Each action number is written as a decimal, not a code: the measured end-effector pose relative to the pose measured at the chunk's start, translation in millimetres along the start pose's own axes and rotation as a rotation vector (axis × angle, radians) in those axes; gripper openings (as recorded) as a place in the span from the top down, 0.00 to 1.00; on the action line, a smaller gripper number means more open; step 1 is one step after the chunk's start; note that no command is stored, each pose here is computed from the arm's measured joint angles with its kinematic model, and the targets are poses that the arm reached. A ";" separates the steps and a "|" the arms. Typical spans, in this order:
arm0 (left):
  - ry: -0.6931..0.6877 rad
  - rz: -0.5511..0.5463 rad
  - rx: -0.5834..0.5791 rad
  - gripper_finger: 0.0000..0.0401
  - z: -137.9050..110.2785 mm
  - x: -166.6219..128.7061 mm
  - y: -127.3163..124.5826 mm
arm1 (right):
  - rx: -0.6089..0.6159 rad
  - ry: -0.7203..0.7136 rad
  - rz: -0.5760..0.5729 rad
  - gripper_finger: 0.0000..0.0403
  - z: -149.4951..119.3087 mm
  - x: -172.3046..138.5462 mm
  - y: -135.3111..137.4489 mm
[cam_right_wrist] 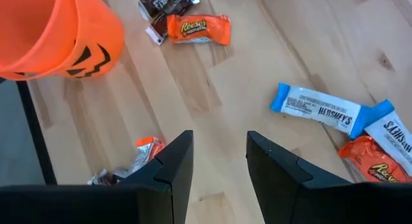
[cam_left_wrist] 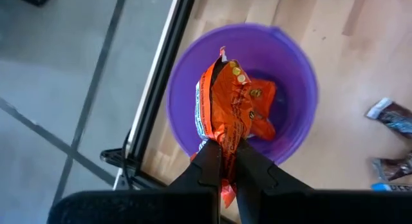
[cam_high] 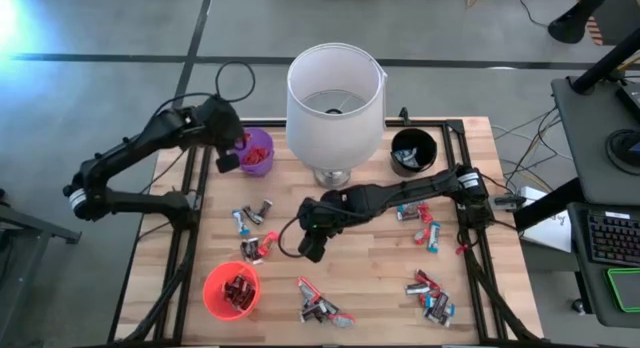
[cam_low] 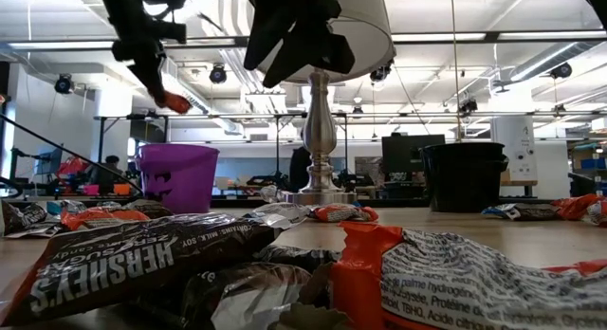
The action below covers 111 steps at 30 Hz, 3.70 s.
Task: Sort candy
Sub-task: Put the orange chocolate into the purple bucket, then put the black chocolate into the orange bucket
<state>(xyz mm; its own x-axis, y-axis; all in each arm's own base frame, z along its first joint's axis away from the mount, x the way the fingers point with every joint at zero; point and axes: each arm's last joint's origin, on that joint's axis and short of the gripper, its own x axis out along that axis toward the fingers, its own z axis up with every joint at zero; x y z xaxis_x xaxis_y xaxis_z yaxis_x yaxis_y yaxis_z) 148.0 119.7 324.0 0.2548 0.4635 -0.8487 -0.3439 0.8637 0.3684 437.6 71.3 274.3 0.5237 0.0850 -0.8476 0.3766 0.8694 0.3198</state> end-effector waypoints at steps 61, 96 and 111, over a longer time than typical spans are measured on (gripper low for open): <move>-0.102 -0.322 -0.063 0.72 -26.7 -29.9 -13.9 | -0.133 0.142 -0.087 0.67 -45.7 51.0 -27.1; -0.094 -0.327 -0.002 0.72 -27.9 -29.4 -14.6 | 0.717 0.358 -0.623 0.67 -181.7 17.2 36.4; -0.109 -0.320 -0.003 0.72 -26.2 -29.0 -13.9 | 1.016 0.322 -0.821 0.67 -254.1 -38.5 67.0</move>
<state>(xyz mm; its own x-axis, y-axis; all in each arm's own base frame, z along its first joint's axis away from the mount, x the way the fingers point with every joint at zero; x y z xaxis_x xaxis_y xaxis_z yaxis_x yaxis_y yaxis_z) 121.6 89.0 333.6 0.4452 0.1872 -0.8756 -0.2330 0.9684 0.0886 248.5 249.9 220.8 -0.2743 -0.0504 -0.9603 0.9616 -0.0079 -0.2742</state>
